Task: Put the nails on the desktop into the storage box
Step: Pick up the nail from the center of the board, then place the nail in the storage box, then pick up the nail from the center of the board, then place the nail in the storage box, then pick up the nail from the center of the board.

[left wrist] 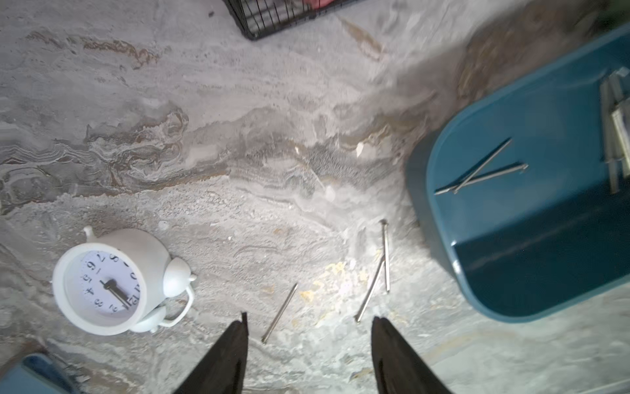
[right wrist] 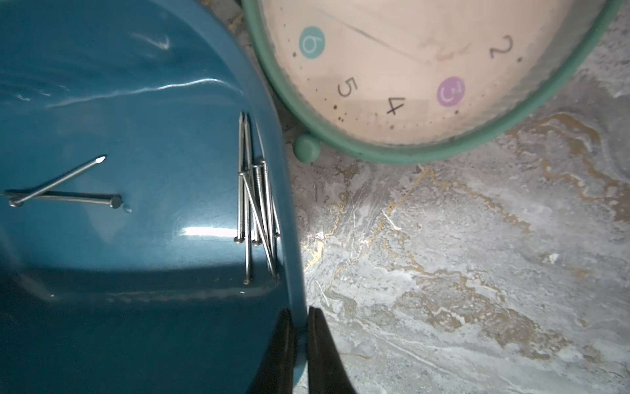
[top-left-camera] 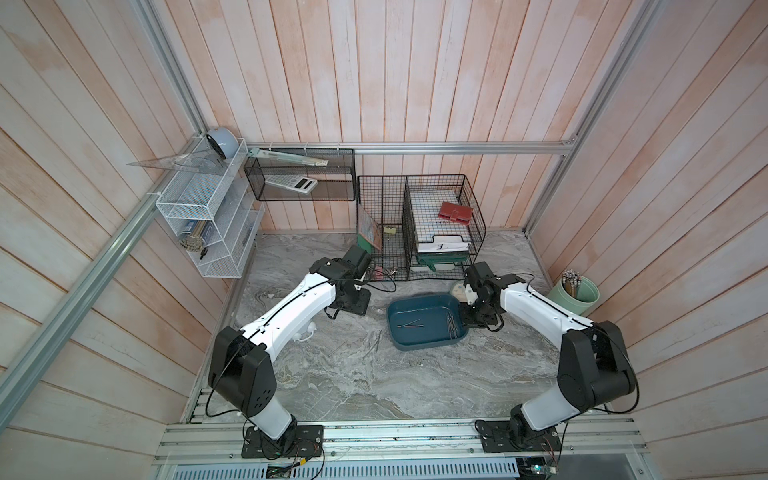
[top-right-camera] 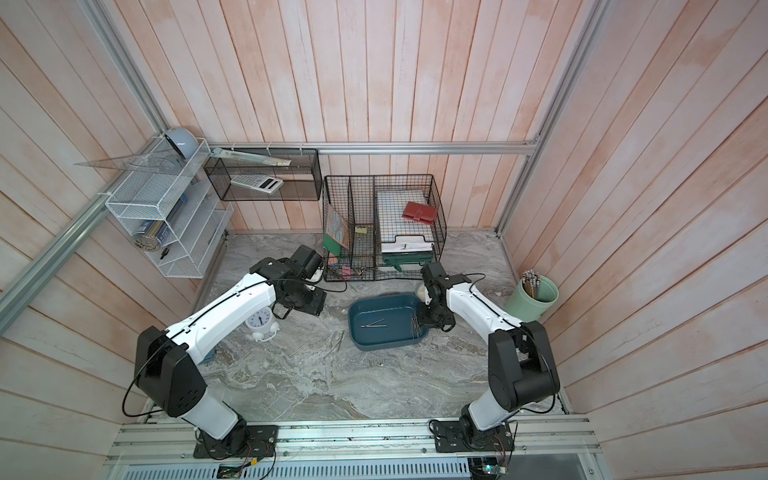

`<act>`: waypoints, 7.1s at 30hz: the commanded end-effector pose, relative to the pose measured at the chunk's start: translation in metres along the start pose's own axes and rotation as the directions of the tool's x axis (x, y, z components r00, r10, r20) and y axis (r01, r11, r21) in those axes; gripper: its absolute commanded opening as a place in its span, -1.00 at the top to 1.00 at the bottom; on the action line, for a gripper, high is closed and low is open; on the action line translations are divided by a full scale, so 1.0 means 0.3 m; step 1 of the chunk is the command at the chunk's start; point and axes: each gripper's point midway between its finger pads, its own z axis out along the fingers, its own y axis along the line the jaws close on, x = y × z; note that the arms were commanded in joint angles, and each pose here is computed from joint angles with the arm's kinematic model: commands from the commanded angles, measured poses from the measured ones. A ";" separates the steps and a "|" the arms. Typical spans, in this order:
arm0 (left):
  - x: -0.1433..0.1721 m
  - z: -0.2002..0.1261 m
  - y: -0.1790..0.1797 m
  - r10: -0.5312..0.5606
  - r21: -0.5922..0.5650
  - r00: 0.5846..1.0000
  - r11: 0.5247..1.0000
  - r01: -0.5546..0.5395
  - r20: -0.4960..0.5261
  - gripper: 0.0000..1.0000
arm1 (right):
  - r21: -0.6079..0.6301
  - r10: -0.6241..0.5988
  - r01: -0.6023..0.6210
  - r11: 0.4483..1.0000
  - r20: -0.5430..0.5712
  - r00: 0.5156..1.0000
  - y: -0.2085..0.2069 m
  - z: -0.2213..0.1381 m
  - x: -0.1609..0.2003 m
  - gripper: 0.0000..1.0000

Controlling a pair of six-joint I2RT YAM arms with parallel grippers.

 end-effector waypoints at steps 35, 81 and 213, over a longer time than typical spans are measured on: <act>0.373 0.416 0.032 0.349 0.043 0.859 0.932 -0.360 -0.375 0.11 | -0.041 -0.027 0.024 0.999 -0.068 0.997 0.027 0.062 0.048 1.00; -0.263 0.049 -0.537 0.320 0.156 0.925 0.922 -0.353 0.205 -0.19 | -0.025 -0.047 0.045 0.999 -0.090 0.995 0.035 0.084 0.065 1.00; 0.243 0.350 -0.175 -0.264 0.046 0.964 0.964 0.264 0.005 -0.27 | 0.112 0.045 -0.039 0.993 -0.050 0.998 -0.101 -0.008 0.081 1.00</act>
